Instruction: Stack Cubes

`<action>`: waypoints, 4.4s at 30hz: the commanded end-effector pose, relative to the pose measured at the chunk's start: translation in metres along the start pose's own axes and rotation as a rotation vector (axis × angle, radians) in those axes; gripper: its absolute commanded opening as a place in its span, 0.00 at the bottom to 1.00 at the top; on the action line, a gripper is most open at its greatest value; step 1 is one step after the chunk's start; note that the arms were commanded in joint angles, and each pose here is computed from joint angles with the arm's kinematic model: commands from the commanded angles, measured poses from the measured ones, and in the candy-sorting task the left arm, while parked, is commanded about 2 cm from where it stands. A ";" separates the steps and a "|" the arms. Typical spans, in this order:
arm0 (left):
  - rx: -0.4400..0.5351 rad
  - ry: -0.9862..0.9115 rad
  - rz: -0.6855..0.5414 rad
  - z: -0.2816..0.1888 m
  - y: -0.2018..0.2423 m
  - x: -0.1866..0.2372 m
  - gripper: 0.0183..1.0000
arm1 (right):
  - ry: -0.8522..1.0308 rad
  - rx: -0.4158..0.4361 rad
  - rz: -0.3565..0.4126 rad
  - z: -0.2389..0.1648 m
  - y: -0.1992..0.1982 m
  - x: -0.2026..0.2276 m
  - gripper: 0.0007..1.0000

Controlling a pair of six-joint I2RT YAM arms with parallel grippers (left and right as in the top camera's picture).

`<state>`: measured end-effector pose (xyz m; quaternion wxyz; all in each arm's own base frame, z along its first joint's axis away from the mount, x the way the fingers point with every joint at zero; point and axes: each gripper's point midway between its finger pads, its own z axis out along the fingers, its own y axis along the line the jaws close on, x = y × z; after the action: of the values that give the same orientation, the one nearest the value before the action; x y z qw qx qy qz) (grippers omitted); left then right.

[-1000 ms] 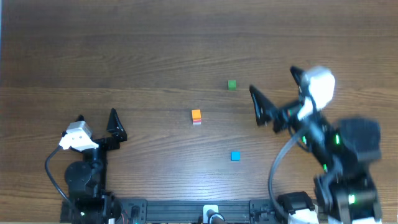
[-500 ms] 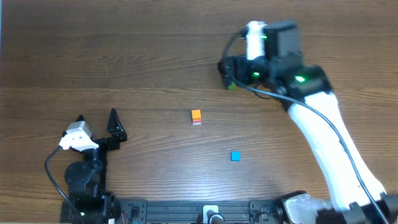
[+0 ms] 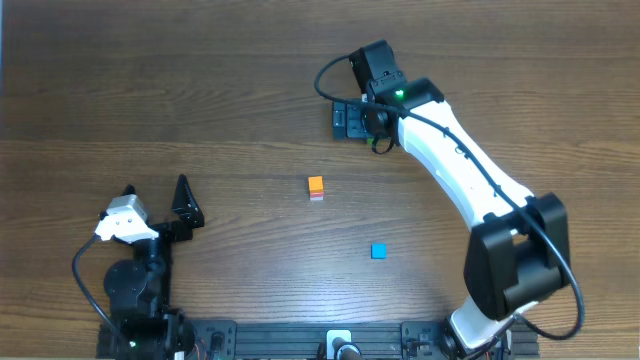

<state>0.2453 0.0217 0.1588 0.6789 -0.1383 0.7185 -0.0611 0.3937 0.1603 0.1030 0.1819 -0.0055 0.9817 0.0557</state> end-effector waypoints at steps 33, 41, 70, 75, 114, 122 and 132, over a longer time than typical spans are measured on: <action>0.001 -0.004 0.014 0.000 0.000 0.000 1.00 | 0.122 0.122 -0.062 0.082 -0.040 0.010 0.97; 0.001 -0.005 0.014 0.000 0.000 0.000 1.00 | 0.134 0.126 -0.062 0.086 -0.042 0.013 0.96; 0.001 -0.004 0.014 0.000 0.000 0.000 1.00 | 0.150 0.104 -0.043 0.093 -0.037 0.017 0.28; 0.001 -0.004 0.014 0.000 0.000 0.000 1.00 | 0.148 0.103 -0.043 0.093 -0.037 0.017 0.20; 0.001 -0.004 0.014 0.000 0.000 0.000 1.00 | 0.144 -0.025 -0.112 -0.089 0.099 0.078 0.01; 0.001 -0.004 0.014 0.000 0.000 0.000 1.00 | 0.254 0.013 -0.112 -0.057 0.104 0.098 0.01; 0.001 -0.005 0.014 0.000 0.000 0.000 1.00 | 0.301 0.053 -0.094 -0.036 0.104 0.107 0.01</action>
<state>0.2453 0.0217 0.1588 0.6789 -0.1383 0.7185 -0.0611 0.2804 0.2563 0.1156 0.0425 -0.0597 0.9970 0.0228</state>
